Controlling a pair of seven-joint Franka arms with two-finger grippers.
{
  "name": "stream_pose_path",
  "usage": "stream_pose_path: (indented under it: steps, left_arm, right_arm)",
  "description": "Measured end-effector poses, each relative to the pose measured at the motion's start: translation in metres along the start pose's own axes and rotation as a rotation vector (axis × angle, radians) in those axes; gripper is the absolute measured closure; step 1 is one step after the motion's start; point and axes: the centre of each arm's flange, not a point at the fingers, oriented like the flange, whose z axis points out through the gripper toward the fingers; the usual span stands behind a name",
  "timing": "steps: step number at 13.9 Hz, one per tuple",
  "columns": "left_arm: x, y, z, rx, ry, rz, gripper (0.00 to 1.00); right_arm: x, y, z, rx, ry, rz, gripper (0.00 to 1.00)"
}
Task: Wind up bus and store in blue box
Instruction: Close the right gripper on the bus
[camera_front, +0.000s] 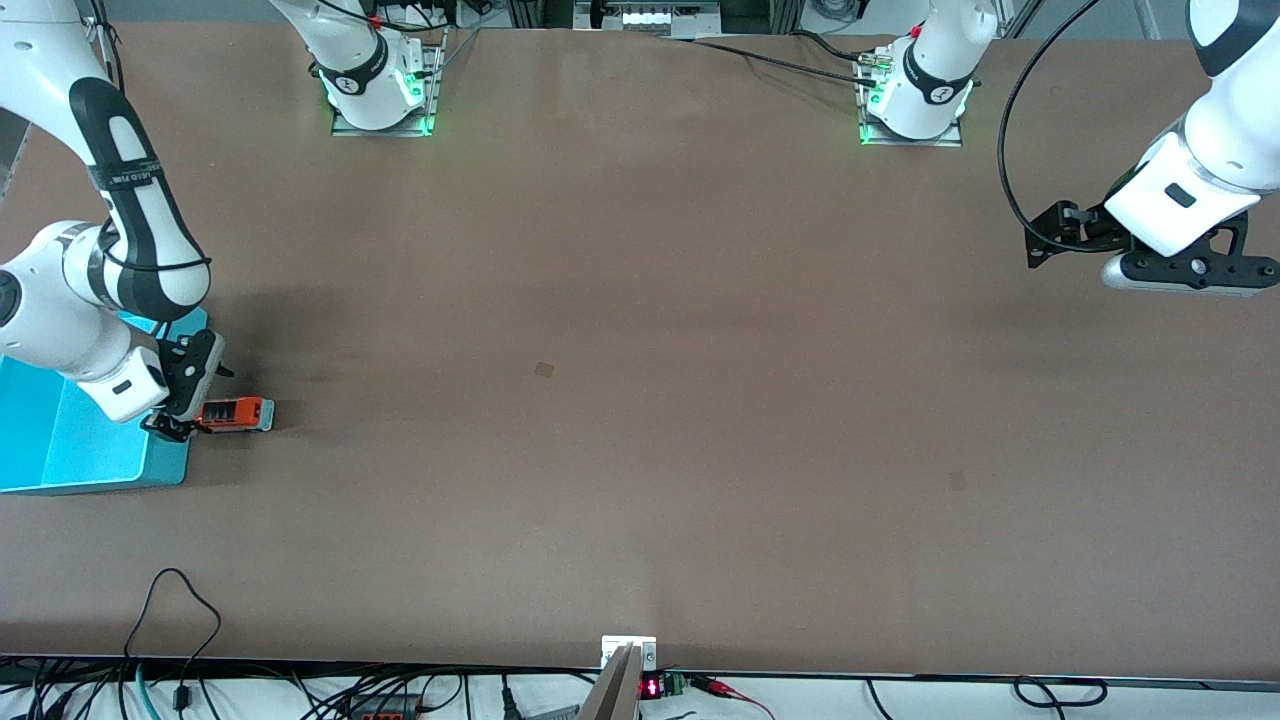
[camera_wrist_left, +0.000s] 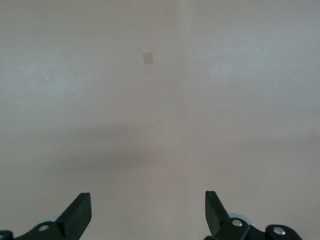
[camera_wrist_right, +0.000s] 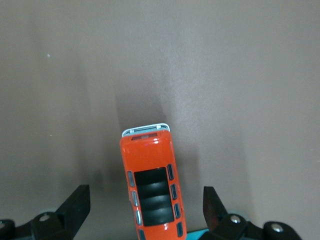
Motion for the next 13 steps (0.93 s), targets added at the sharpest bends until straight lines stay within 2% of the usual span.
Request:
stream_pose_path:
  steps: [10, 12, 13]
  left_arm:
    - [0.000, 0.000, 0.000, 0.000, 0.000, 0.000, 0.00]
    - [0.000, 0.000, 0.000, 0.000, 0.000, 0.000, 0.00]
    - [0.000, 0.000, 0.000, 0.000, 0.000, 0.000, 0.00]
  right_arm:
    - [-0.002, 0.002, 0.040, 0.000, 0.020, 0.002, 0.00]
    - [0.000, 0.001, 0.043, 0.002, 0.022, 0.004, 0.20]
    - [-0.001, 0.001, 0.043, 0.002, 0.023, 0.007, 0.33]
